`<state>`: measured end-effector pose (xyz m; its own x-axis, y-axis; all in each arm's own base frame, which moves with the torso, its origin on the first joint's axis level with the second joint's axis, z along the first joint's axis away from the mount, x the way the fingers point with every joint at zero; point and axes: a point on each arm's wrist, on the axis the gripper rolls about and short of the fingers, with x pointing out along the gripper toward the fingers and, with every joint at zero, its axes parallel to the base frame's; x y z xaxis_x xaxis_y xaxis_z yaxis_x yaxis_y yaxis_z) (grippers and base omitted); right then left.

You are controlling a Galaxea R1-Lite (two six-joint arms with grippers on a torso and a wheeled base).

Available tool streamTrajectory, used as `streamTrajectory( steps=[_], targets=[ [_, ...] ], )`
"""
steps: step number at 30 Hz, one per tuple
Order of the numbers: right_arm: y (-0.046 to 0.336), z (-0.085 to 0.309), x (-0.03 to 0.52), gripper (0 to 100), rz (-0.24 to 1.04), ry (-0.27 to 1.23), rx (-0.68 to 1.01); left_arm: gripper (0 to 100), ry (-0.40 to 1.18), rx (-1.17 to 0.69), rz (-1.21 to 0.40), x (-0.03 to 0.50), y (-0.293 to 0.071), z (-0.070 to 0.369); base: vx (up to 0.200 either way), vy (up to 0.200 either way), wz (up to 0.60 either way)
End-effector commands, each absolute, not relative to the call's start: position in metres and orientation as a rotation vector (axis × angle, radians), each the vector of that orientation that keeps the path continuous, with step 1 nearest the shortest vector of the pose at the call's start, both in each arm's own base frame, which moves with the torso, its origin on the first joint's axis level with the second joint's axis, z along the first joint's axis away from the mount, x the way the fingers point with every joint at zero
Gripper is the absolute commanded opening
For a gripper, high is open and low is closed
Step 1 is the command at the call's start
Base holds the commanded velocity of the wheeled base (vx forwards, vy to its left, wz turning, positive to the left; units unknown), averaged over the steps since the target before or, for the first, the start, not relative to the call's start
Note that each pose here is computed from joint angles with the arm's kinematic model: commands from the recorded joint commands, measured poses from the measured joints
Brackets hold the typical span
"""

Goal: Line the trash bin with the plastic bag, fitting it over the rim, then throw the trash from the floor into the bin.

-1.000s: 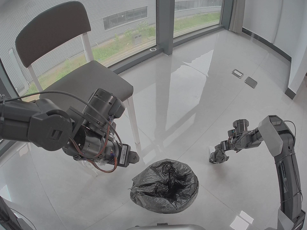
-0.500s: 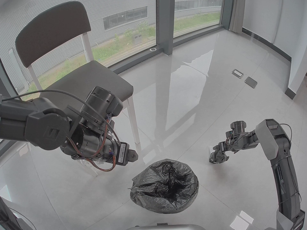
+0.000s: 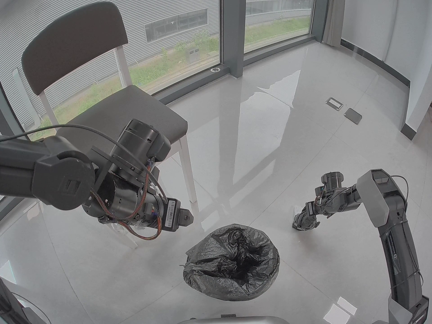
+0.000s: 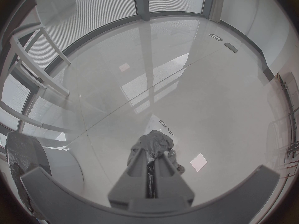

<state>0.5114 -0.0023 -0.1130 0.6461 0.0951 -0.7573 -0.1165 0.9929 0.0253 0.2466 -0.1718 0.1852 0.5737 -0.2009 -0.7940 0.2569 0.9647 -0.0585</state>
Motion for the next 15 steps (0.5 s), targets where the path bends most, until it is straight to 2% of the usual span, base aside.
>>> streamTrajectory(
  steps=[1, 4, 8, 9, 10, 14, 15],
  targets=[
    [-0.002, -0.107, 0.507, 0, 0.122, 0.869, -0.029, 100, 0.924, 0.066, -0.267, 0.247, -0.172, 0.184, 0.0, 0.0, 0.0],
    [0.0, -0.09, 0.502, 0, 0.121, 0.859, -0.029, 100, 0.926, 0.067, -0.267, 0.246, -0.171, 0.184, 0.0, 0.0, 0.0],
    [0.019, -0.04, 0.485, 0, 0.149, 0.809, -0.03, 100, 0.921, 0.063, -0.27, 0.245, -0.171, 0.186, 0.0, 0.0, 0.0],
    [0.019, -0.04, 0.485, 0, 0.149, 0.809, -0.03, 100, 0.921, 0.063, -0.27, 0.245, -0.171, 0.186, 0.0, 0.0, 0.0],
    [0.035, -0.014, 0.47, 0, 0.177, 0.77, -0.032, 100, 0.921, 0.063, -0.27, 0.245, -0.171, 0.186, 0.0, 0.0, 0.0],
    [0.066, 0.033, 0.434, 0, 0.257, 0.687, -0.053, 100, 0.932, 0.058, -0.267, 0.243, -0.172, 0.183, 0.0, 0.0, 0.0],
    [0.066, 0.033, 0.434, 0, 0.257, 0.687, -0.053, 100, 0.932, 0.058, -0.267, 0.243, -0.172, 0.183, 0.0, 0.0, 0.0]
  ],
)
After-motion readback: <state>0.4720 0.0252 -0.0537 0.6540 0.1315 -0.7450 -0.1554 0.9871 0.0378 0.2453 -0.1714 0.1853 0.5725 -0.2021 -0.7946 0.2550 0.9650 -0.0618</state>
